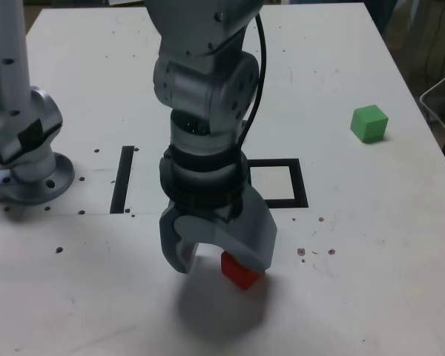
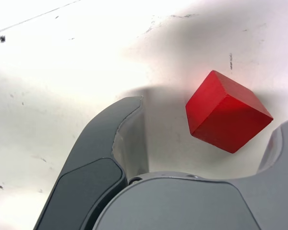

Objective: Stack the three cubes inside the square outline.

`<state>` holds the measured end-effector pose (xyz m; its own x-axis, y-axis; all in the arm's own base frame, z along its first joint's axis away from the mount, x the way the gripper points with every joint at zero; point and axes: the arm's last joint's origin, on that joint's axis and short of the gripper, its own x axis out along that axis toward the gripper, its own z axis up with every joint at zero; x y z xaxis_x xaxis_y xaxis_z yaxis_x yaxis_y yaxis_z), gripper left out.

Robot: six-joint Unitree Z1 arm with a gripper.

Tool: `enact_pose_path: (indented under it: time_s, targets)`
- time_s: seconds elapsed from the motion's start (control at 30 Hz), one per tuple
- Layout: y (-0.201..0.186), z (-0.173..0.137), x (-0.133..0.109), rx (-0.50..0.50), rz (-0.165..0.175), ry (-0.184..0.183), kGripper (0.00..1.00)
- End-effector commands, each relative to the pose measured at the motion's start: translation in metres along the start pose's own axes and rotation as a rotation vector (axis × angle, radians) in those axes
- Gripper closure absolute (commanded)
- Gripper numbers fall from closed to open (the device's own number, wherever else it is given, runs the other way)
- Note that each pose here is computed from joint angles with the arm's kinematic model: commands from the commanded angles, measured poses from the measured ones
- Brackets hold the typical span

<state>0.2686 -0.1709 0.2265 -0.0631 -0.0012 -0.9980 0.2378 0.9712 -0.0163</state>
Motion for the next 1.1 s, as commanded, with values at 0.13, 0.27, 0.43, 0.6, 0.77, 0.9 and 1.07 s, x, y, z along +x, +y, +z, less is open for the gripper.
enact_pose_path:
  time_s: [0.13, 0.27, 0.43, 0.6, 0.77, 0.9, 1.07]
  targets:
    - [-0.005, 0.009, 0.005, 0.069, 0.012, -0.026, 0.15]
    - [-0.008, 0.014, 0.007, 0.1, 0.019, -0.029, 0.15]
    - [-0.011, 0.02, 0.011, 0.114, 0.03, -0.014, 0.17]
    - [-0.012, 0.023, 0.013, 0.125, 0.036, 0.009, 0.21]
    - [-0.012, 0.024, 0.015, 0.134, 0.04, 0.018, 0.31]
    - [-0.012, 0.024, 0.016, 0.14, 0.043, 0.017, 0.39]
    - [-0.013, 0.025, 0.016, 0.153, 0.039, 0.016, 0.4]
